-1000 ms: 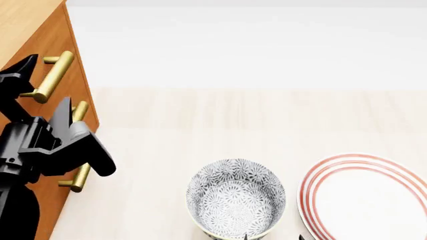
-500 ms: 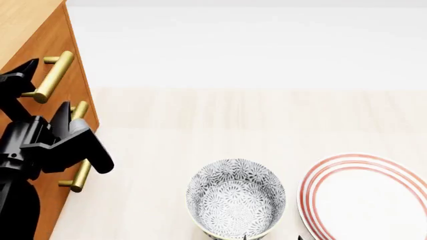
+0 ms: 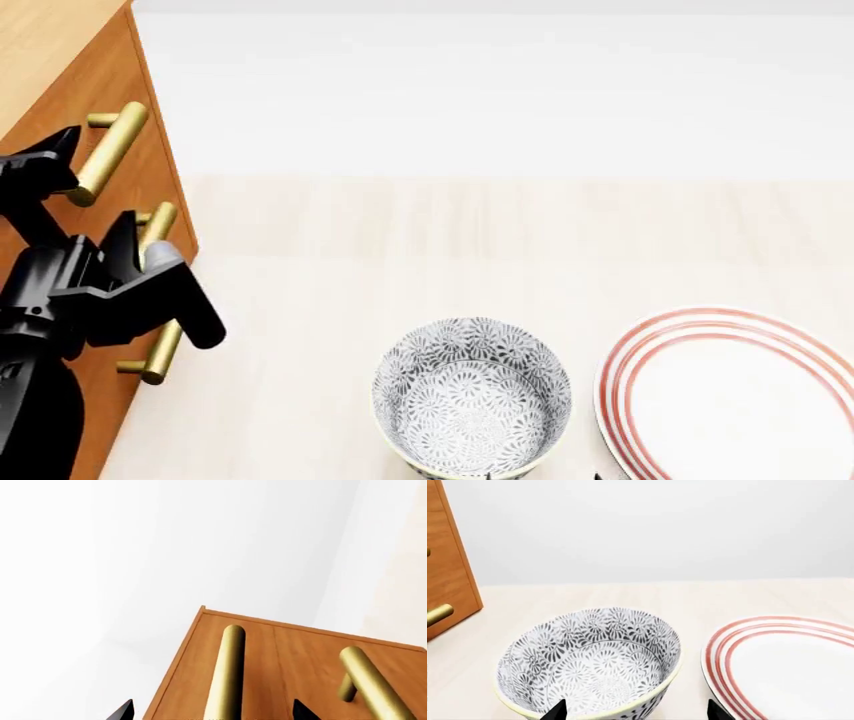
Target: Open the top drawer of the cabinet.
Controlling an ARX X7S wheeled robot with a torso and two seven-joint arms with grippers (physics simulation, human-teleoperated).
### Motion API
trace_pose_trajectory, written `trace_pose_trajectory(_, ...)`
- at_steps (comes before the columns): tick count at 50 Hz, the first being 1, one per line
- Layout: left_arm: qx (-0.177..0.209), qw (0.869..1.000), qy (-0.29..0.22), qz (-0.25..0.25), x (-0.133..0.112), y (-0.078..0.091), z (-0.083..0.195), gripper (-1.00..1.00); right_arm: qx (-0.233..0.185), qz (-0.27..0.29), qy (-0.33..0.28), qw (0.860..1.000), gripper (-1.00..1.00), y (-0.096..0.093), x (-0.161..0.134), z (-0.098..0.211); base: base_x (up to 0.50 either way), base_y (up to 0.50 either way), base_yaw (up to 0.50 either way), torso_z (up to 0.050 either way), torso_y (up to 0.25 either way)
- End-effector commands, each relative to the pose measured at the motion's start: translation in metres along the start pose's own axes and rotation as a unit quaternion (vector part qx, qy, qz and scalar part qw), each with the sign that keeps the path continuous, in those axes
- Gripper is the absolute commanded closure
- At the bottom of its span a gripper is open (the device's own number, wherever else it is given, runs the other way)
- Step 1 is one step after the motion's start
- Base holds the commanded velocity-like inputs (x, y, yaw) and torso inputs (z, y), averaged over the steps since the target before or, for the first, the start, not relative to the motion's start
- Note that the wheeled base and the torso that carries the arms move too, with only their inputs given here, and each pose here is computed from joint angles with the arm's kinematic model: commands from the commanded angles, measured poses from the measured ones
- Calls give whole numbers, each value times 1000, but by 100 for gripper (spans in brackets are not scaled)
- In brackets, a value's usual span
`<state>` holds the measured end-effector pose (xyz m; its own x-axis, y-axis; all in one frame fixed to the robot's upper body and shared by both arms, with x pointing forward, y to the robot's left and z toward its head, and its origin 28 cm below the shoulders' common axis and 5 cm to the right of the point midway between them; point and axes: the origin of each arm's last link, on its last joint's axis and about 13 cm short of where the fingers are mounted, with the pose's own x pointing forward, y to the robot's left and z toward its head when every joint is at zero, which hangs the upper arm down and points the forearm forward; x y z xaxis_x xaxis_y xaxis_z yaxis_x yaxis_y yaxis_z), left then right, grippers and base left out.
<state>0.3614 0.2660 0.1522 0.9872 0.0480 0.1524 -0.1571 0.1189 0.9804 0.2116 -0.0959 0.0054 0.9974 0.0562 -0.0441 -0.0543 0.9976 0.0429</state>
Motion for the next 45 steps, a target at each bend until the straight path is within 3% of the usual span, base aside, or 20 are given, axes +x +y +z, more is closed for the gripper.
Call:
trace_pose_trajectory(1, -3, 1000, 9, 8, -2, 1, 6, -100, 4, 2, -3, 1000, -100, 1, 1, 1, 0, 0, 0, 0, 0)
trace_pose_trajectory(18, 11, 999, 27, 19, -1, 0, 1, -100, 8, -1, -2, 1000, -100, 0, 3, 2, 0, 0, 0, 0, 0)
trace_pose_trajectory(19, 10, 999, 28, 19, -1, 0, 1, 100, 8, -1, -2, 1000, -100, 0, 3, 2, 0, 0, 0, 0, 0)
trace_pose_trajectory(34, 13, 999, 28, 18, 0, -2, 1, 100, 8, 2, 0, 1000, -100, 1, 2, 0, 0, 0, 0, 0, 0)
trace_pose_trajectory(45, 14, 1000, -2, 11, -1, -3, 16, 100, 7, 6, 1, 1000, -100, 1, 1, 0, 1, 0, -1, 0, 0)
